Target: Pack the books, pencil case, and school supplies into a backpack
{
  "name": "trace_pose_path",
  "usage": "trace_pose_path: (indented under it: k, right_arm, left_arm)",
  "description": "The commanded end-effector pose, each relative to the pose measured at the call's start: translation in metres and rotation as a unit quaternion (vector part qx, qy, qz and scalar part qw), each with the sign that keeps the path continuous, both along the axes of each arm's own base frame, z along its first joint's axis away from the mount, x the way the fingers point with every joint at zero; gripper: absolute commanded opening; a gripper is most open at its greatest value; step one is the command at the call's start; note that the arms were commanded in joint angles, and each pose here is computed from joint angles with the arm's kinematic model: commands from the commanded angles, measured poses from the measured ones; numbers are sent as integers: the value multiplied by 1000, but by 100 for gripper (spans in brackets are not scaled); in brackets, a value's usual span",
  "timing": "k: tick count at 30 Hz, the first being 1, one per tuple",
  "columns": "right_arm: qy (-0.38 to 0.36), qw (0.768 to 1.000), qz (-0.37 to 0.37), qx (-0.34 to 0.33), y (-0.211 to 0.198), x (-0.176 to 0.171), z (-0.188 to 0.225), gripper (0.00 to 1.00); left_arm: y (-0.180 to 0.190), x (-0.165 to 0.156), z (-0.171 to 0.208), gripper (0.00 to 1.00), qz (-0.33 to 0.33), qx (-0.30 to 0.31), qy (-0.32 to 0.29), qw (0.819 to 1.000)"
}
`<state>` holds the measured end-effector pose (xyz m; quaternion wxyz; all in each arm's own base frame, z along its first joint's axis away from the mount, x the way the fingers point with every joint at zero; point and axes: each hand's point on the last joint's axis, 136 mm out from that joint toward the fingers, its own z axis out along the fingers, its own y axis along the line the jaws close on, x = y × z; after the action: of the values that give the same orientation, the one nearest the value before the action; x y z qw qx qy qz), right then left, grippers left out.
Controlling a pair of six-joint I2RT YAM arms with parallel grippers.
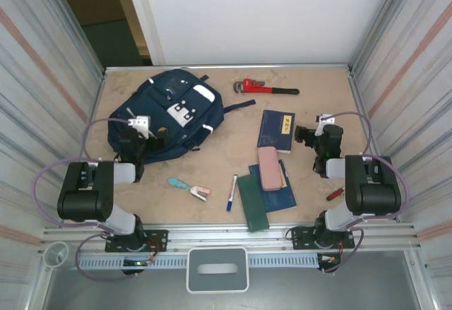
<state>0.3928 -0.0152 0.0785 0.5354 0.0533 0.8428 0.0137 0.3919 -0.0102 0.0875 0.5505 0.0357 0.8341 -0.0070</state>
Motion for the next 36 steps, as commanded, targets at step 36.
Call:
trace_pose_path:
  k: [36]
  right_arm:
    - [-16, 997, -65, -39, -11, -7, 46, 99]
  left_arm:
    - [40, -14, 42, 99, 121, 2, -31, 992]
